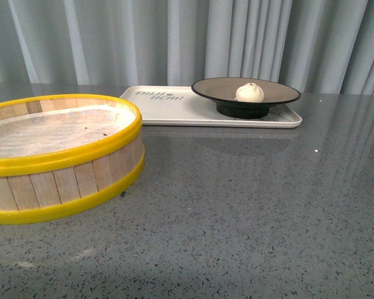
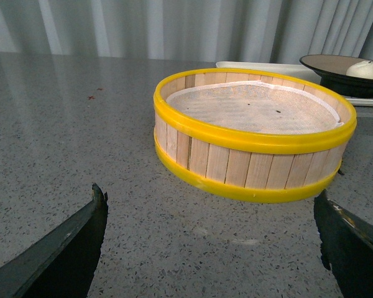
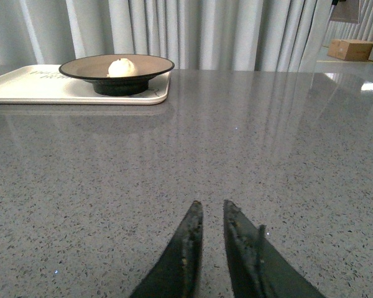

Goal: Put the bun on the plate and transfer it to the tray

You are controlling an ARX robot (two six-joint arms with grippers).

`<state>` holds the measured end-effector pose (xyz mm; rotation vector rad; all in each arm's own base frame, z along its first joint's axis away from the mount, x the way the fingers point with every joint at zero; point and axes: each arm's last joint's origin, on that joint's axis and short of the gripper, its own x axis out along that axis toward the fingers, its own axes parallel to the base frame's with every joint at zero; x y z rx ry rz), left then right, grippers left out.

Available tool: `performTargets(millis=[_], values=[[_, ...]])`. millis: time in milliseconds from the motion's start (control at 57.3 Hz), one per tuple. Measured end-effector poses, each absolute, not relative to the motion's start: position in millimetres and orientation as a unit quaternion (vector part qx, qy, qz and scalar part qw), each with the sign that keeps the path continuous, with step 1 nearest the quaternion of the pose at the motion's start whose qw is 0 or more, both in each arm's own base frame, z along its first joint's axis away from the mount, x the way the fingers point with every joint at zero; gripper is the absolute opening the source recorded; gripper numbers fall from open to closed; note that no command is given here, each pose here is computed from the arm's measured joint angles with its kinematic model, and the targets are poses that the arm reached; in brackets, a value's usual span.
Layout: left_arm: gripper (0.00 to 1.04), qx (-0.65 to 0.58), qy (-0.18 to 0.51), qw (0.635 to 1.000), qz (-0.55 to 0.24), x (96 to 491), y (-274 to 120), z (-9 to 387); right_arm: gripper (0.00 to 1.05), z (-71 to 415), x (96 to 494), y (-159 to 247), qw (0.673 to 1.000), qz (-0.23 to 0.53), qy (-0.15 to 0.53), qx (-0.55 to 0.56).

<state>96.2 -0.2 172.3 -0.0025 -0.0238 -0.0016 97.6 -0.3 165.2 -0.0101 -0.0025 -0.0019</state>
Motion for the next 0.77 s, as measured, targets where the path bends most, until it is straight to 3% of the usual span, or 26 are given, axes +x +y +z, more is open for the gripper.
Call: performTargets(millis=[157, 436, 768], values=[[0.98, -0.001, -0.012, 1.000, -0.001, 96.2, -0.2, 172.3, 0.54, 165.2, 97.6, -0.3, 1.000, -0.001, -0.001, -0.005], [0.98, -0.001, -0.012, 1.000, -0.001, 96.2, -0.2, 172.3, 0.97, 165.2, 97.6, -0.3, 1.000, -0.001, -0.001, -0.005], [0.98, -0.001, -0.012, 1.000, -0.001, 96.2, -0.2, 172.3, 0.96, 165.2, 97.6, -0.3, 1.000, -0.001, -0.001, -0.004]])
